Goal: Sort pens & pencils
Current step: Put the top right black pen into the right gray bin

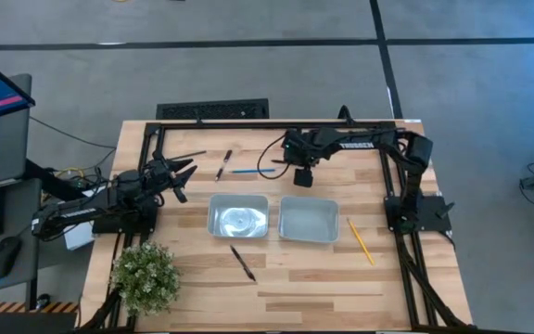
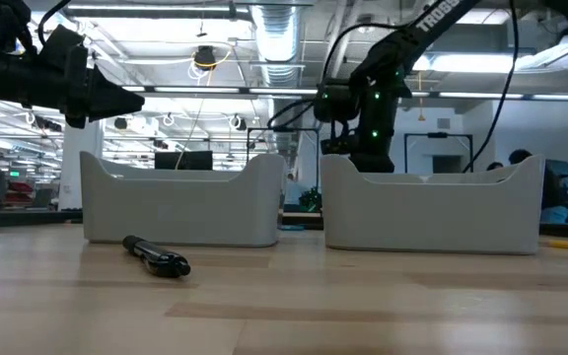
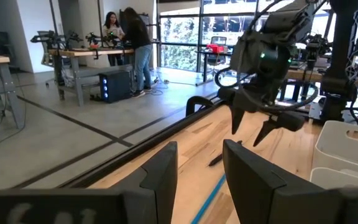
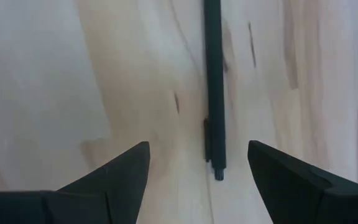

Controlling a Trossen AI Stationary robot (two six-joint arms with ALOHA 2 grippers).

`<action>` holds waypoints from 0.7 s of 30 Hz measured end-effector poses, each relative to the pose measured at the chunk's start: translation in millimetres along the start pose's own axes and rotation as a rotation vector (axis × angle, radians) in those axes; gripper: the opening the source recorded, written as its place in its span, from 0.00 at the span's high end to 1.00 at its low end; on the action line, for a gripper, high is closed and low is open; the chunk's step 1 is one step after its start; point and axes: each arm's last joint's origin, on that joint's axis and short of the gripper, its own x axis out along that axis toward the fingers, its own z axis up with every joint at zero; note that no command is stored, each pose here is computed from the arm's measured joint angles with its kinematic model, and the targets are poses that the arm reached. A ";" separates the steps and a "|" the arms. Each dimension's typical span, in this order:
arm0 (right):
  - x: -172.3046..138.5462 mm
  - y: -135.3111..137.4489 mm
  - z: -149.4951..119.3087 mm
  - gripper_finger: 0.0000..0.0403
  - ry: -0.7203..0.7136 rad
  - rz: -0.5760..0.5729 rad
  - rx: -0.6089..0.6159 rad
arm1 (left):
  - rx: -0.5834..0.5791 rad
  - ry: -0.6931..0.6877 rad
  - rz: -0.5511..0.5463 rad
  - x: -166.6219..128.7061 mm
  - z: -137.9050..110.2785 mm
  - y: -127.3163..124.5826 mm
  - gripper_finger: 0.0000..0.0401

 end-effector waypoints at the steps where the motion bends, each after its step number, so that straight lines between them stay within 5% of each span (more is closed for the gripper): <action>1: 0.9 -1.5 0.0 0.27 -0.004 0.005 0.005 | 0.000 0.000 0.000 0.0 0.0 0.0 0.70; 21: 3.8 -24.9 -6.8 0.27 -0.052 0.129 0.084 | 0.000 0.001 0.000 0.0 -0.1 0.0 0.70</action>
